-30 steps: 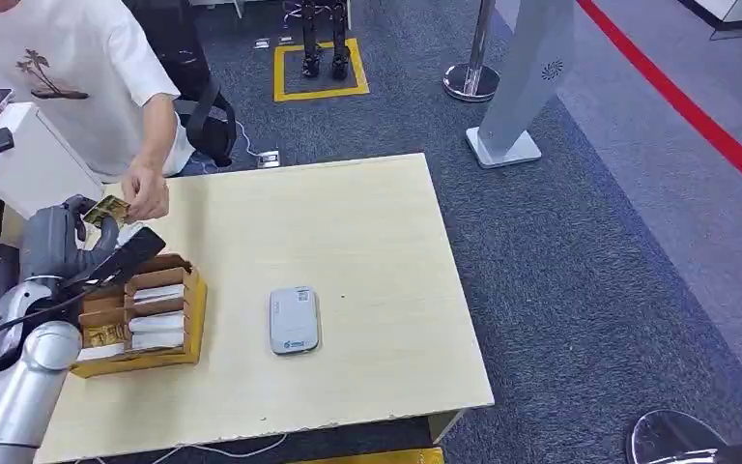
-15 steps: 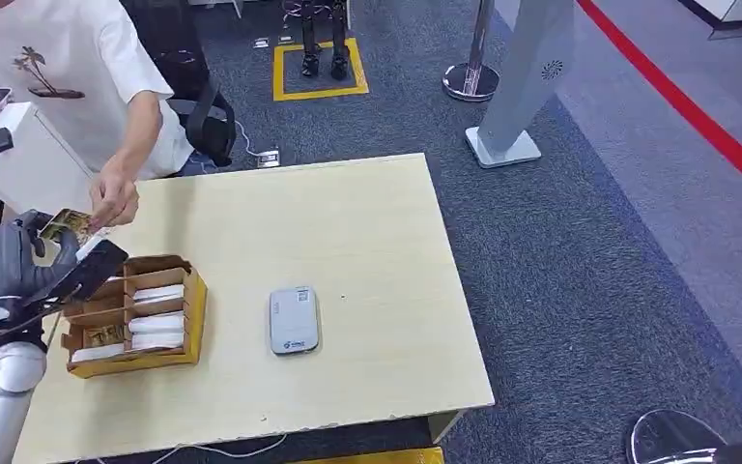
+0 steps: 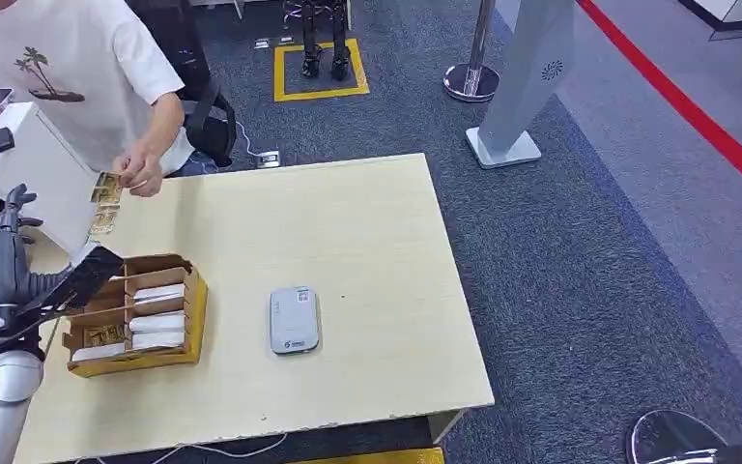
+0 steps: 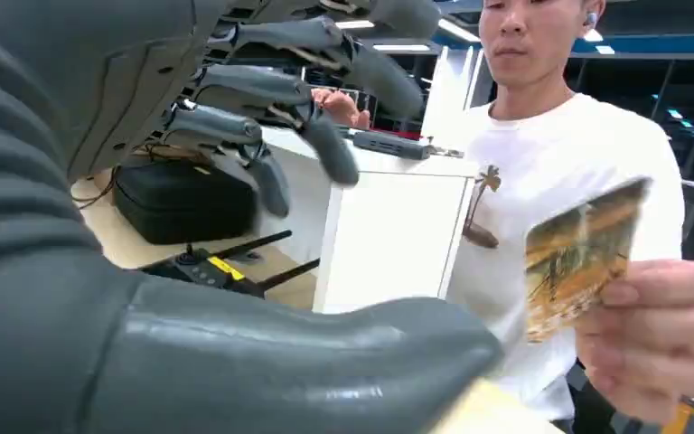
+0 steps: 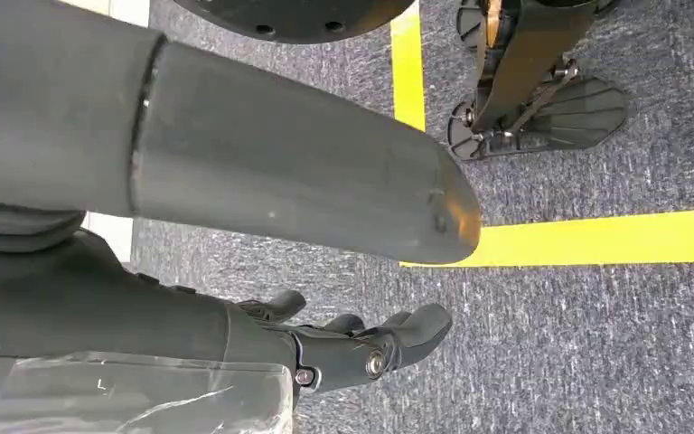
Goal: Pass the card to the sensor for recognition and then transmit it.
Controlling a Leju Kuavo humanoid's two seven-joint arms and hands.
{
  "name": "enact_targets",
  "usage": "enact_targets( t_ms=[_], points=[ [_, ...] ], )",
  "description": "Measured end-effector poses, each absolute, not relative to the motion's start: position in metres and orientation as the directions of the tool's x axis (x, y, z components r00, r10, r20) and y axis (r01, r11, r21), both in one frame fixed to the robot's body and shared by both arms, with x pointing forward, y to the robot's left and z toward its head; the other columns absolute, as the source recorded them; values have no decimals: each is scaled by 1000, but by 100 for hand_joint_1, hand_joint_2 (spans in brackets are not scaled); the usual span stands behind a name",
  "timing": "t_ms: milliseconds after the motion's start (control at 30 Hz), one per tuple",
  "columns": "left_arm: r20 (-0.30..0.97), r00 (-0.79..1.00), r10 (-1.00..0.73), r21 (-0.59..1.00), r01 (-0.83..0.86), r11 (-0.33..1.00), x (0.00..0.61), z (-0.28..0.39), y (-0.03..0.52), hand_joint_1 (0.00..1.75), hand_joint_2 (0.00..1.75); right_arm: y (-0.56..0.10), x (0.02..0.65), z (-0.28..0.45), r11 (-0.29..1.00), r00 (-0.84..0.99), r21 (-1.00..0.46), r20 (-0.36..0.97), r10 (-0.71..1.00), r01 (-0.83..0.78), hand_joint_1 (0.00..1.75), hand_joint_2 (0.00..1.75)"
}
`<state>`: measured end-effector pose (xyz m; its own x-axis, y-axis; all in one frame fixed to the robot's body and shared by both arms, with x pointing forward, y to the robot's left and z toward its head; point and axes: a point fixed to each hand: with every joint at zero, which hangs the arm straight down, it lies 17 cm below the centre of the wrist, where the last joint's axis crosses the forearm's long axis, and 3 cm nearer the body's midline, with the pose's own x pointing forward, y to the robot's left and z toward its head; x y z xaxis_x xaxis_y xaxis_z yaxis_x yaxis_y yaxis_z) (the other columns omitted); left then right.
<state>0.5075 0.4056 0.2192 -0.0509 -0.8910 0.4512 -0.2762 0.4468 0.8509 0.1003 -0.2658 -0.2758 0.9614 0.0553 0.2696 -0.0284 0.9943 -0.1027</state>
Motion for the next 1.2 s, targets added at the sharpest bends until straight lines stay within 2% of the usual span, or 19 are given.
enact_targets(
  t_ms=[233,267,867,1200],
  points=[
    [453,-52,-890,850,-277,448,507,219,405,0,0,-266,100,-276,994,961,-103,270,55,-28,0,0],
    [453,-52,-890,850,-276,449,507,219,405,0,175,-266,100,-276,994,961,-103,271,55,-28,0,0],
    [347,-80,-934,898,-261,356,482,216,393,0,175,-266,100,-276,995,961,-102,274,51,-23,0,0],
    [334,-85,-939,912,-224,344,428,192,394,0,175,-267,95,-277,994,962,-105,270,46,-18,0,0]
  ],
)
